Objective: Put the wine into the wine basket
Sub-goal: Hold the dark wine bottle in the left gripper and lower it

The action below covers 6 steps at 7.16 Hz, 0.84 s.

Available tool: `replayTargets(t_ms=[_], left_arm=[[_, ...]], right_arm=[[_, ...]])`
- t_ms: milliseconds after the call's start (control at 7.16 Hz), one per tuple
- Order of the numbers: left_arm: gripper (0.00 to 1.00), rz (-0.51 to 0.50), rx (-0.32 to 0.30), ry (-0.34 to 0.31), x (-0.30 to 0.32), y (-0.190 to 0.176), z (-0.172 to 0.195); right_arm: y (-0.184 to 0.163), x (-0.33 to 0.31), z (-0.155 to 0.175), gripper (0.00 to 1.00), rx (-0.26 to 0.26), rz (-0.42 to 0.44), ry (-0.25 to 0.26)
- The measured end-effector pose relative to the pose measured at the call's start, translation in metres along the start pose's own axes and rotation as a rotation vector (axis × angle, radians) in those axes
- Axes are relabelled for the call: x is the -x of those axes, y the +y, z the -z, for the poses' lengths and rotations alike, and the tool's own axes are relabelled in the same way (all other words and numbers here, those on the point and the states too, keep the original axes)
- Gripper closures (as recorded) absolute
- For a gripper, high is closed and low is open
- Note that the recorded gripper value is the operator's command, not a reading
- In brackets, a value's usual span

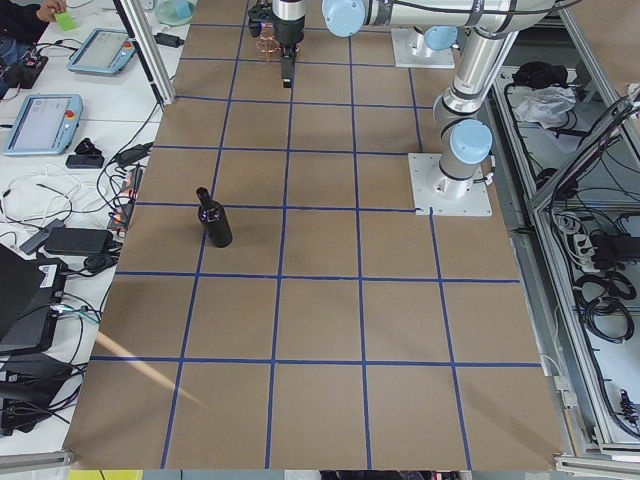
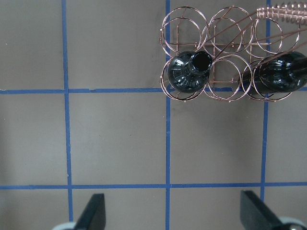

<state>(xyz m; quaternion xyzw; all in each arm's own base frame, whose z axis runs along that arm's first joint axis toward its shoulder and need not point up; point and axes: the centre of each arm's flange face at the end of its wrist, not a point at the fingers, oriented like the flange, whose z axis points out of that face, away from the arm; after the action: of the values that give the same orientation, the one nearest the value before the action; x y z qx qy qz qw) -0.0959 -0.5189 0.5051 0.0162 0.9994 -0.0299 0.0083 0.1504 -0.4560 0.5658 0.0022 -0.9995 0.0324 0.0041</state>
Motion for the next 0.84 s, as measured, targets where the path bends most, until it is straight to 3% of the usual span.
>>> replayTargets(t_ms=[838], left_arm=[[0.00,0.001,0.002,0.002,-0.0002,0.0002,-0.0007]], right_arm=[[0.0042,0.0003,-0.0069,0.00,0.010,0.003,0.000]])
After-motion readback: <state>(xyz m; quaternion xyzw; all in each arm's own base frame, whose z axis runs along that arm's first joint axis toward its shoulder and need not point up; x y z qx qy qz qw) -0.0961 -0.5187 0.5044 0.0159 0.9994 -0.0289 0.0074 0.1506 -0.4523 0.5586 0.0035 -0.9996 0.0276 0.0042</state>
